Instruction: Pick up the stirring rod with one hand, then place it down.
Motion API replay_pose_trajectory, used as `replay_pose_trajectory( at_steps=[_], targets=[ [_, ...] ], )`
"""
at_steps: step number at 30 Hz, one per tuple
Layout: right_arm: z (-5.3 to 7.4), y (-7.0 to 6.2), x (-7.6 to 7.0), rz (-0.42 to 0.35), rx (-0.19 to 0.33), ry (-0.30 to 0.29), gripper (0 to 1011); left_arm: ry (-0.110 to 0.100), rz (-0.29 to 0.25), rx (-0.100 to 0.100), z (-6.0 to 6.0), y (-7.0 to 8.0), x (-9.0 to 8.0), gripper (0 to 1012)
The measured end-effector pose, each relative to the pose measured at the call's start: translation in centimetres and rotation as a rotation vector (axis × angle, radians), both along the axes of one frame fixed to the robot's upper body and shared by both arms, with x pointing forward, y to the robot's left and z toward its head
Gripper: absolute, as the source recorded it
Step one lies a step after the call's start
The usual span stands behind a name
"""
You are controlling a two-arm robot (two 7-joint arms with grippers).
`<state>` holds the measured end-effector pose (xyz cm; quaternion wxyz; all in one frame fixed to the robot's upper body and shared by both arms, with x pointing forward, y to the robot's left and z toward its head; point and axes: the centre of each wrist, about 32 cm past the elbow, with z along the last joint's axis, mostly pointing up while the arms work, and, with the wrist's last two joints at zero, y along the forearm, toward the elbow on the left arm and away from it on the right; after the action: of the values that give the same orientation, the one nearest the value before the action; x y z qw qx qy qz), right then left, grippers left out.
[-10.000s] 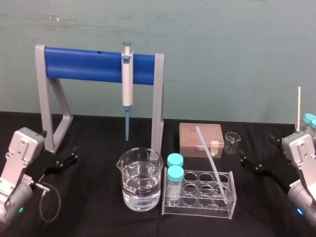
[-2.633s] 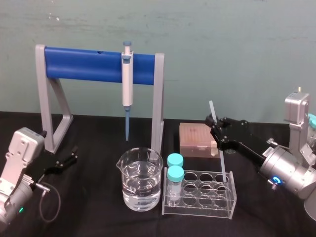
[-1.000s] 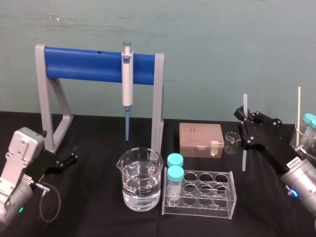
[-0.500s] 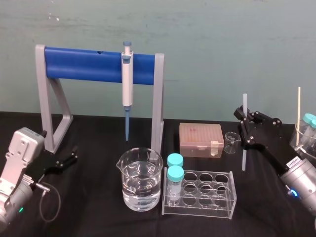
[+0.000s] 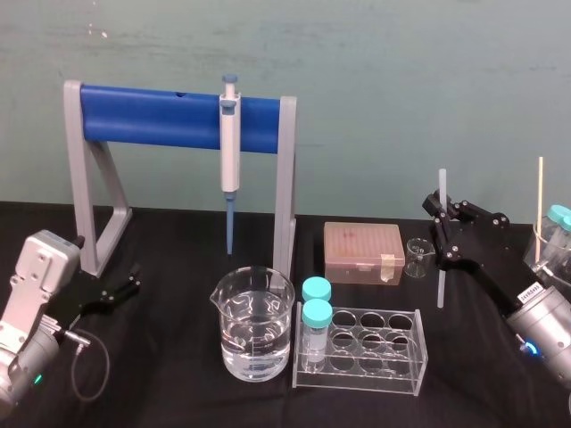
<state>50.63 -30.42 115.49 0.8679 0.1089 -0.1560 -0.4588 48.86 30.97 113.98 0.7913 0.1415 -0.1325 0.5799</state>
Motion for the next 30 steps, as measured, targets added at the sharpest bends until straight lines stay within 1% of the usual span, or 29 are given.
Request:
replay_pose_trajectory(
  at_steps=[30],
  targets=[
    [0.01,0.0,0.0,0.0,0.0,0.0,72,0.0,0.0,0.0,0.0,0.0,0.0,1000]
  ],
)
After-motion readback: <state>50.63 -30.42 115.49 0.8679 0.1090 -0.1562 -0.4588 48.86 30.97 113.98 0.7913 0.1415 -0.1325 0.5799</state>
